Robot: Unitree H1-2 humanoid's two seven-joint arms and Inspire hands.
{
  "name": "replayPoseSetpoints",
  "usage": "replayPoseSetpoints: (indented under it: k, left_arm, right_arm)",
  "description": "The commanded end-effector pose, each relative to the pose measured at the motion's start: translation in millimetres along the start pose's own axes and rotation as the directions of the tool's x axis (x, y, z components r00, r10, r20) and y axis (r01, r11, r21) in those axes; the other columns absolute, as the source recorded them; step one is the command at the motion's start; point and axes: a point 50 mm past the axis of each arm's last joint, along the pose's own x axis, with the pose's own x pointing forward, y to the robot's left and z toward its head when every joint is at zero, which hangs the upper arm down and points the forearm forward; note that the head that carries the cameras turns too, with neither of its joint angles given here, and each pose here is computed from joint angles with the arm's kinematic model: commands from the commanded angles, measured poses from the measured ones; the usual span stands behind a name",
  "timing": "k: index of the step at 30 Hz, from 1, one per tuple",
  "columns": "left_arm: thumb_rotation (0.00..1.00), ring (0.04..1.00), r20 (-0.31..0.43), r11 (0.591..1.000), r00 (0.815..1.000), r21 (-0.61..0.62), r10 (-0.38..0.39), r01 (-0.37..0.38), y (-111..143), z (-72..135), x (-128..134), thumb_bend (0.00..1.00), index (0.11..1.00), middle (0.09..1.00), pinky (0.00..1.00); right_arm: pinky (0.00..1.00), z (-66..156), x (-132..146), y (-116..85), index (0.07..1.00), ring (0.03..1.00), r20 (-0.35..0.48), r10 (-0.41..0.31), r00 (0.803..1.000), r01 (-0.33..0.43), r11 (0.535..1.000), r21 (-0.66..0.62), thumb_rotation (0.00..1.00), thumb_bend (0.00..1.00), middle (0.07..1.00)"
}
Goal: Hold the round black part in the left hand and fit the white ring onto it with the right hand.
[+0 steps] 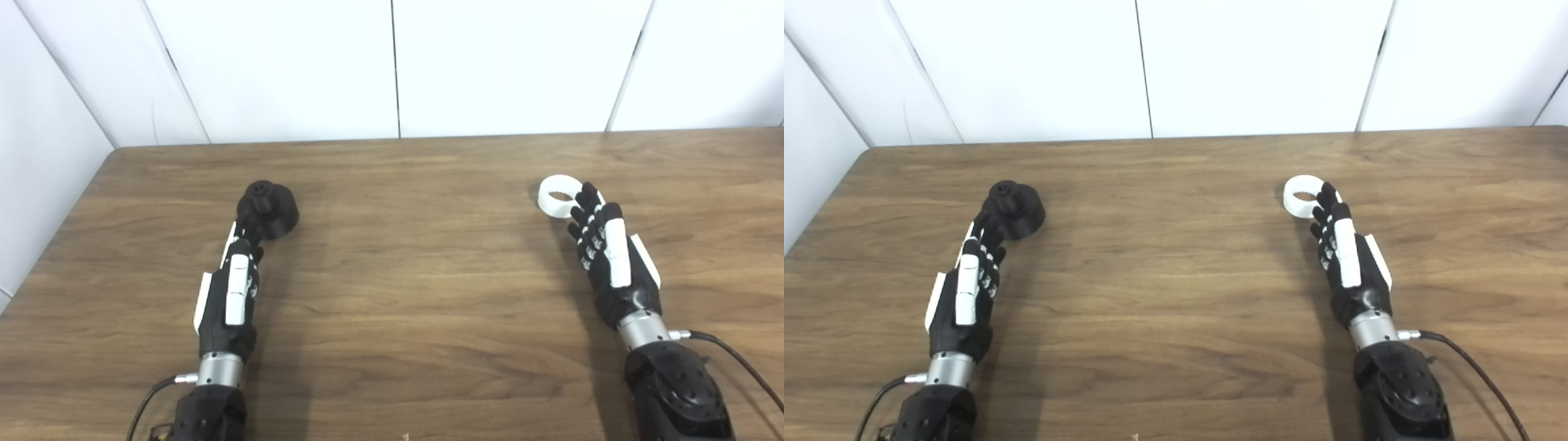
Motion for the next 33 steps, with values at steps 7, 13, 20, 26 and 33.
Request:
replayPoseSetpoints:
  k: [7, 13, 20, 26, 33]
  left_arm:
    - [0.95, 1.0, 0.071, 1.0, 0.997, 0.027, -0.017, 0.015, -0.7, 16.2, 8.2, 0.57, 1.0, 1.0, 1.0]
    - [0.94, 1.0, 0.08, 0.999, 0.997, 0.034, -0.016, 0.013, 0.4, 16.1, 8.5, 0.57, 1.0, 1.0, 1.0]
    - [0.8, 1.0, 0.067, 0.989, 0.998, 0.15, -0.015, 0.004, 7.0, 25.2, 9.1, 0.57, 1.0, 1.0, 1.0]
    - [0.43, 0.99, 0.121, 0.929, 0.992, 0.371, -0.032, -0.016, 22.4, 53.7, 18.5, 0.76, 0.982, 1.0, 0.92]
    - [0.29, 1.0, 0.166, 0.834, 0.986, 0.543, 0.004, -0.095, 43.7, 87.3, 44.5, 0.86, 0.961, 0.999, 1.0]
  right_arm:
    - [1.0, 17.3, 10.0, 2.3, 1.0, 1.0, 0.084, 0.021, 0.996, -0.021, 1.0, 0.004, 1.0, 0.63, 1.0]
    - [1.0, 17.8, 10.1, 3.2, 1.0, 1.0, 0.082, 0.019, 0.996, -0.019, 1.0, 0.006, 1.0, 0.63, 1.0]
    - [1.0, 17.1, 9.4, 1.8, 1.0, 1.0, 0.084, 0.021, 0.996, -0.02, 1.0, -0.009, 1.0, 0.63, 1.0]
    - [1.0, 13.9, 10.1, -0.2, 1.0, 1.0, 0.087, 0.017, 0.996, -0.016, 1.0, -0.018, 1.0, 0.64, 1.0]
    - [1.0, 12.7, 9.5, -0.4, 0.988, 1.0, 0.073, 0.014, 0.997, -0.012, 0.999, -0.03, 1.0, 0.65, 1.0]
